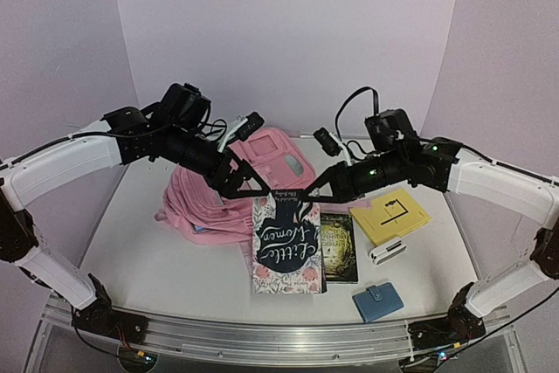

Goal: Pack the student bag
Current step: Pick up the book from the center of the board.

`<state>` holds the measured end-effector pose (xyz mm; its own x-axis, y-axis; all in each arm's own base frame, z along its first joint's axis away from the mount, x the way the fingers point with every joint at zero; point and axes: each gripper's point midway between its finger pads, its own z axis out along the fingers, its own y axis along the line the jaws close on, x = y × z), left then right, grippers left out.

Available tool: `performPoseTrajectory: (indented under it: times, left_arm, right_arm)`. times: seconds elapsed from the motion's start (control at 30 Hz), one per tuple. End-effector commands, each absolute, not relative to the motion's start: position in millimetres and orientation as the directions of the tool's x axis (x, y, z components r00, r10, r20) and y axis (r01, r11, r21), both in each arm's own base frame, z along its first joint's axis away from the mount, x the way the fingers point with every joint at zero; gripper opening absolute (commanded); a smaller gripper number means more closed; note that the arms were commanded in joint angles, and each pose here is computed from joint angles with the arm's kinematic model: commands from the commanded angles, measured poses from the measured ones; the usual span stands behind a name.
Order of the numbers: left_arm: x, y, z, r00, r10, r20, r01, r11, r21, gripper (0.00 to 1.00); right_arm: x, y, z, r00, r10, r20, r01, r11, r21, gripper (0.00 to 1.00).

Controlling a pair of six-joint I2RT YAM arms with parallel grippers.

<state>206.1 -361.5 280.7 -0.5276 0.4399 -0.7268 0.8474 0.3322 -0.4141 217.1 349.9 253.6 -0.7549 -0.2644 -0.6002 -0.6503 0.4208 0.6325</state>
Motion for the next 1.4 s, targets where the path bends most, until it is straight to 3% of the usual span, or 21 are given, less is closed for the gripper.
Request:
performPoseTrajectory:
  times: [0.0,0.3,0.4,0.47,0.67,0.8,0.87,1.03,1.07,1.13,1.2,1.27,1.37]
  left_arm:
    - [192,-372,290,-0.489,0.479,-0.729,0.87,0.201,-0.451,1.0]
    - [170,-384,283,-0.518,0.509,-0.687,0.817,0.056,-0.574,0.96]
    - [163,-385,281,-0.532,0.517,-0.67,0.791,0.023,-0.611,0.78]
    - [160,-385,279,-0.543,0.522,-0.657,0.775,0.011,-0.632,0.6]
    - [154,-382,272,-0.573,0.53,-0.625,0.742,0.011,-0.67,0.25]
    - [152,-381,268,-0.59,0.527,-0.612,0.727,0.017,-0.687,0.05]
    - [150,-380,268,-0.596,0.522,-0.61,0.721,0.014,-0.693,0.0]
    - [148,-377,270,-0.604,0.498,-0.621,0.722,0.014,-0.691,0.01]
    - [149,-376,269,-0.606,0.496,-0.622,0.725,0.022,-0.689,0.08]
    - [155,-376,266,-0.607,0.488,-0.627,0.74,0.06,-0.67,0.45]
    - [158,-375,266,-0.595,0.482,-0.644,0.759,0.071,-0.648,0.67]
    - [162,-376,266,-0.583,0.475,-0.659,0.774,0.079,-0.628,0.8]
    - [163,-379,265,-0.572,0.481,-0.664,0.779,0.067,-0.623,0.87]
  right_arm:
    - [198,371,297,-0.656,-0.314,-0.686,-0.754,0.241,0.611,0.0]
    - [194,381,301,-0.633,-0.336,-0.697,-0.771,0.191,0.608,0.0]
    - [196,381,301,-0.63,-0.33,-0.703,-0.774,0.205,0.599,0.0]
    - [199,380,300,-0.629,-0.325,-0.706,-0.776,0.221,0.59,0.0]
    - [207,380,297,-0.626,-0.312,-0.715,-0.78,0.256,0.571,0.0]
    - [210,380,295,-0.625,-0.304,-0.719,-0.78,0.271,0.564,0.0]
    - [215,379,296,-0.624,-0.291,-0.725,-0.78,0.294,0.553,0.0]
    - [219,378,298,-0.616,-0.268,-0.741,-0.784,0.305,0.541,0.0]
    - [217,379,299,-0.615,-0.27,-0.741,-0.785,0.289,0.547,0.0]
    - [211,382,301,-0.616,-0.282,-0.736,-0.788,0.248,0.564,0.0]
    - [206,384,302,-0.616,-0.293,-0.731,-0.788,0.215,0.577,0.0]
    - [201,385,306,-0.609,-0.299,-0.735,-0.793,0.19,0.579,0.0]
    - [198,384,314,-0.596,-0.295,-0.747,-0.802,0.163,0.575,0.0]
